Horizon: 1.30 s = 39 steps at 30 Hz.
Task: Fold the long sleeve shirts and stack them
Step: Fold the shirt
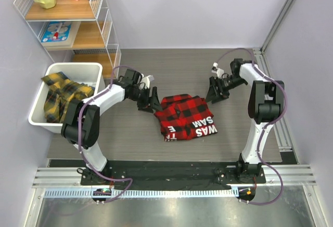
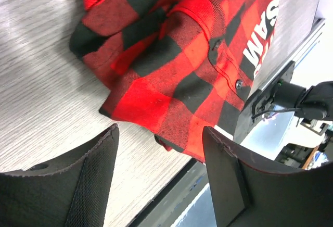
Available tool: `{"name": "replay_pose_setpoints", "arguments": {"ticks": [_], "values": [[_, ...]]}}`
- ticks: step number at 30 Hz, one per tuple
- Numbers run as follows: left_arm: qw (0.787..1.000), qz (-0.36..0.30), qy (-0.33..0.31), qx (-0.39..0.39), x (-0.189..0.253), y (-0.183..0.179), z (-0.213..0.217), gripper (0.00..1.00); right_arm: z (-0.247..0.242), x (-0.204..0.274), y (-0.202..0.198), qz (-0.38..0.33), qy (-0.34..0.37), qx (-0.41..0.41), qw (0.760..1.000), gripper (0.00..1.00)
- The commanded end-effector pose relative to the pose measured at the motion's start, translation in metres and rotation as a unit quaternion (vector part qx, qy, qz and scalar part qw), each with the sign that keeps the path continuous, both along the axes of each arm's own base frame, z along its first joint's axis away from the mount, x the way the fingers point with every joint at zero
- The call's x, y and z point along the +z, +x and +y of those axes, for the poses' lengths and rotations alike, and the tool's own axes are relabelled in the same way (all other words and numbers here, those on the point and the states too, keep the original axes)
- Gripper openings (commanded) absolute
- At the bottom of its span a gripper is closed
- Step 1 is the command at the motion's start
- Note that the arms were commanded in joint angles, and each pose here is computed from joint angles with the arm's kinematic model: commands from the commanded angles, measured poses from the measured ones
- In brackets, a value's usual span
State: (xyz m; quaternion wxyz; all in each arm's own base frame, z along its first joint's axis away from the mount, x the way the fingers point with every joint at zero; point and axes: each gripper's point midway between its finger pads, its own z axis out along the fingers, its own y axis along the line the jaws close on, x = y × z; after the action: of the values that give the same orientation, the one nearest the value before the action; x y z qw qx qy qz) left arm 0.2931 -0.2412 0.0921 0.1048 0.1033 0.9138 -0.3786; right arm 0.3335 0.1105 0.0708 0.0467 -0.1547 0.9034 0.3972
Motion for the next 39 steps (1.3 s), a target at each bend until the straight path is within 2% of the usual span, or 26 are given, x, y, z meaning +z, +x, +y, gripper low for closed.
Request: {"name": "replay_pose_setpoints", "arguments": {"ticks": [1, 8, 11, 13, 14, 15, 16, 17, 18, 19, 20, 21, 26, 27, 30, 33, 35, 39], "values": [[1.0, 0.015, -0.007, 0.015, 0.002, 0.004, -0.004, 0.67, 0.01, 0.015, 0.046, -0.061, 0.002, -0.018, 0.998, 0.73], [0.997, 0.071, 0.005, 0.044, -0.019, -0.007, -0.003, 0.72, 0.038, -0.002, 0.068, -0.094, -0.004, -0.005, 0.996, 0.74], [0.997, 0.069, -0.004, 0.044, -0.019, -0.002, -0.009, 0.68, 0.047, -0.01, 0.069, -0.092, -0.001, 0.004, 0.996, 0.73], [0.997, 0.062, -0.01, 0.042, -0.021, 0.004, -0.014, 0.61, 0.05, -0.012, 0.071, -0.092, 0.002, 0.004, 0.996, 0.7], [0.997, 0.057, -0.012, 0.041, -0.019, 0.009, -0.016, 0.58, 0.051, -0.011, 0.071, -0.094, 0.006, 0.005, 0.996, 0.66], [0.998, 0.056, -0.015, 0.039, -0.019, 0.011, -0.018, 0.46, 0.051, -0.01, 0.072, -0.096, 0.008, 0.005, 0.995, 0.6], [0.998, 0.056, -0.022, 0.035, -0.019, 0.013, -0.021, 0.4, 0.052, -0.008, 0.073, -0.099, 0.011, 0.006, 0.995, 0.48], [0.998, 0.052, -0.025, 0.034, -0.017, 0.016, -0.022, 0.36, 0.052, -0.007, 0.073, -0.1, 0.011, 0.005, 0.995, 0.4], [0.998, 0.043, -0.028, 0.032, -0.012, 0.02, -0.024, 0.25, 0.052, -0.006, 0.073, -0.1, 0.011, 0.006, 0.995, 0.29], [0.998, 0.037, -0.03, 0.029, -0.009, 0.022, -0.025, 0.18, 0.05, -0.004, 0.074, -0.104, 0.009, 0.004, 0.995, 0.08], [0.999, 0.02, -0.03, 0.024, -0.003, 0.025, -0.024, 0.12, 0.045, 0.0, 0.076, -0.109, 0.005, -0.002, 0.994, 0.02], [0.999, 0.007, -0.032, 0.024, 0.004, 0.03, -0.024, 0.0, 0.039, 0.0, 0.076, -0.108, -0.001, -0.01, 0.994, 0.01], [0.996, -0.081, -0.04, -0.008, 0.035, 0.036, -0.023, 0.0, 0.014, 0.012, 0.089, -0.125, -0.008, -0.046, 0.991, 0.01], [0.996, -0.088, -0.032, -0.008, 0.033, 0.038, -0.021, 0.0, 0.001, 0.014, 0.097, -0.131, -0.011, -0.061, 0.989, 0.01], [0.997, -0.081, -0.014, -0.008, 0.016, 0.048, -0.017, 0.0, 0.003, 0.007, 0.11, -0.127, -0.004, -0.072, 0.989, 0.01], [0.994, -0.11, -0.006, -0.018, 0.014, 0.07, -0.019, 0.02, 0.002, 0.013, 0.121, -0.134, 0.0, -0.08, 0.988, 0.01], [0.991, -0.129, -0.029, -0.025, 0.028, 0.082, -0.026, 0.02, 0.001, 0.022, 0.125, -0.145, 0.009, -0.083, 0.986, 0.01], [0.986, -0.143, -0.067, -0.056, 0.043, 0.083, -0.037, 0.02, -0.006, 0.036, 0.123, -0.148, 0.019, -0.091, 0.985, 0.01]]}}
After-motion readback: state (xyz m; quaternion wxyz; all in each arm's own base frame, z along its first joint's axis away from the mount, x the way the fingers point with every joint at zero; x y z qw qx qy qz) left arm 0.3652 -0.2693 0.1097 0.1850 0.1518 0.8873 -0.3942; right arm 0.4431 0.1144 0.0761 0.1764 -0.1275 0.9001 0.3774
